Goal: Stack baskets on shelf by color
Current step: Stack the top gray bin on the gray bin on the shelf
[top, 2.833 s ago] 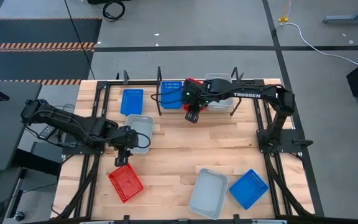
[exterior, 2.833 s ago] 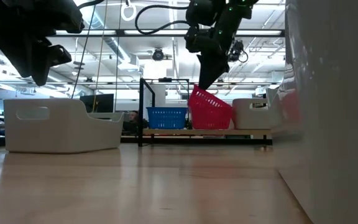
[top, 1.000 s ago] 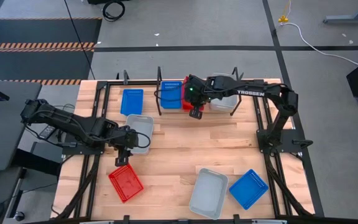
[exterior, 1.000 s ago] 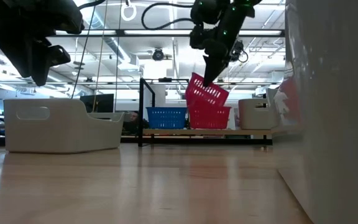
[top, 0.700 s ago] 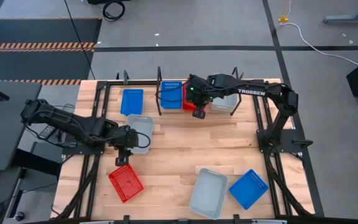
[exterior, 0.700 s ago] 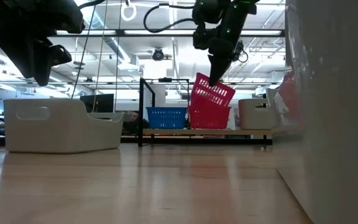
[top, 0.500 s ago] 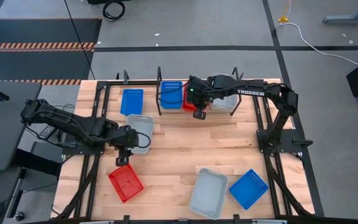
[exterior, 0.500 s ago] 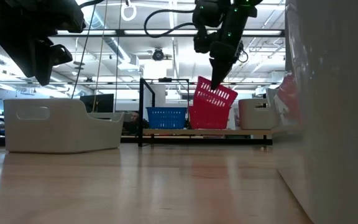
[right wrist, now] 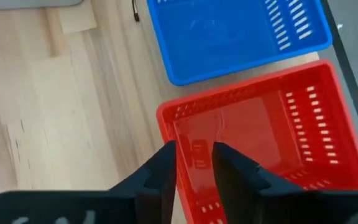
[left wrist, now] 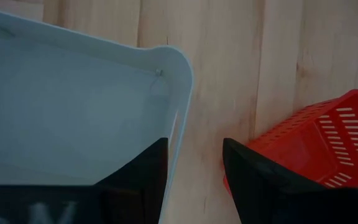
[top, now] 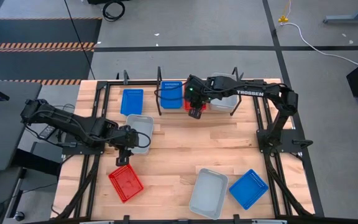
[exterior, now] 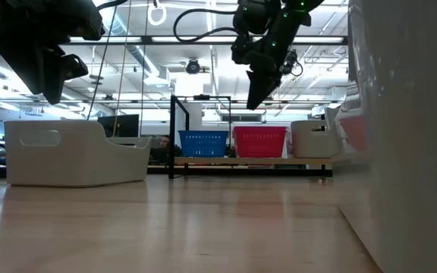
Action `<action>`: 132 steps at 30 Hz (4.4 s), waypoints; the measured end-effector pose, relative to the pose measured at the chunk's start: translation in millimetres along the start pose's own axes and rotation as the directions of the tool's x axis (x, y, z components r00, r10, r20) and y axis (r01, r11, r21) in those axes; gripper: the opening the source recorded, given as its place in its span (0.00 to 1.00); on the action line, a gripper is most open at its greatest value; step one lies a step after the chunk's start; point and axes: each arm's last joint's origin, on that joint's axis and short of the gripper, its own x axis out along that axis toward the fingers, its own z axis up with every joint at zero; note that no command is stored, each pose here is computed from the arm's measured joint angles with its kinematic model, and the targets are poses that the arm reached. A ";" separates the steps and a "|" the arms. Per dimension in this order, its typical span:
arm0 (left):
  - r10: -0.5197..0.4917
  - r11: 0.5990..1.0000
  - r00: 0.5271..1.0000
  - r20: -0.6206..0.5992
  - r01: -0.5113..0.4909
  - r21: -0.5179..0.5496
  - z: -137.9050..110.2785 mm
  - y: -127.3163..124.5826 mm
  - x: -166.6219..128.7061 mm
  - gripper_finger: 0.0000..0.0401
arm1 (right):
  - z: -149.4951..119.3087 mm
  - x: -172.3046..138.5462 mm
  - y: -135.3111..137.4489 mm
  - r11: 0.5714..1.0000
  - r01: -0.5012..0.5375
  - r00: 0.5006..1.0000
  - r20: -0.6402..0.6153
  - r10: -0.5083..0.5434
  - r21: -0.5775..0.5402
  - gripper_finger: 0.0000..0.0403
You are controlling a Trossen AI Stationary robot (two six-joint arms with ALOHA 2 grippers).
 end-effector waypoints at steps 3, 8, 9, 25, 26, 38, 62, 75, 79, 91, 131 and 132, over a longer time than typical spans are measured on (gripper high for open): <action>-0.003 1.000 1.000 -0.002 0.003 0.005 -0.1 -0.1 0.0 0.40 | -0.1 -8.4 0.4 0.996 -0.004 1.000 0.015 0.003 0.095 0.30; -0.061 0.992 0.997 -0.052 0.066 0.107 -3.6 -2.2 -0.1 0.40 | 9.4 -43.0 7.8 0.977 -0.060 0.994 0.099 0.040 0.206 0.31; -0.056 0.988 0.996 -0.063 0.065 0.139 -5.0 -2.5 -0.2 0.40 | 11.0 -50.3 10.3 0.973 -0.071 0.992 0.121 0.045 0.221 0.31; 0.074 0.928 0.974 -0.216 0.012 0.373 -12.9 2.4 31.4 0.57 | -0.3 -92.5 71.5 0.941 -0.190 0.975 0.168 0.147 0.280 0.31; 0.075 0.930 0.973 -0.218 0.011 0.367 -12.0 2.1 33.0 0.57 | -1.8 -92.1 75.6 0.939 -0.187 0.976 0.165 0.143 0.290 0.31; 0.058 0.930 0.963 -0.263 0.044 0.366 -10.7 2.1 44.1 0.34 | -16.5 -81.0 108.0 0.917 -0.205 0.976 0.144 0.165 0.343 0.31; 0.009 0.962 1.000 0.015 -0.013 0.274 48.0 -17.0 -5.6 0.01 | -31.2 -98.9 126.2 0.810 -0.319 0.942 0.072 0.327 0.493 0.31; 0.087 0.925 0.937 0.338 -0.201 0.322 149.9 13.9 -43.7 0.01 | -76.0 -182.2 116.2 0.778 -0.310 0.950 0.213 0.229 0.546 0.31; 0.061 0.909 0.945 0.321 -0.186 0.374 178.0 19.7 -32.6 0.01 | -69.2 -192.0 112.2 0.849 -0.341 0.917 0.342 0.206 0.403 0.31; 0.073 0.902 0.973 0.220 -0.159 0.401 220.4 20.3 -16.8 0.02 | -46.1 -167.5 109.0 0.941 -0.310 0.909 0.333 0.252 0.135 0.36; 0.152 0.935 0.969 0.196 -0.205 0.289 218.2 33.2 -19.4 0.10 | -32.0 -99.4 127.4 0.979 -0.182 0.974 0.116 0.192 -0.089 0.02; 0.160 0.933 0.967 0.197 -0.213 0.289 218.2 33.4 -20.0 0.12 | -33.2 -101.5 126.1 0.981 -0.175 0.976 0.116 0.185 -0.088 0.02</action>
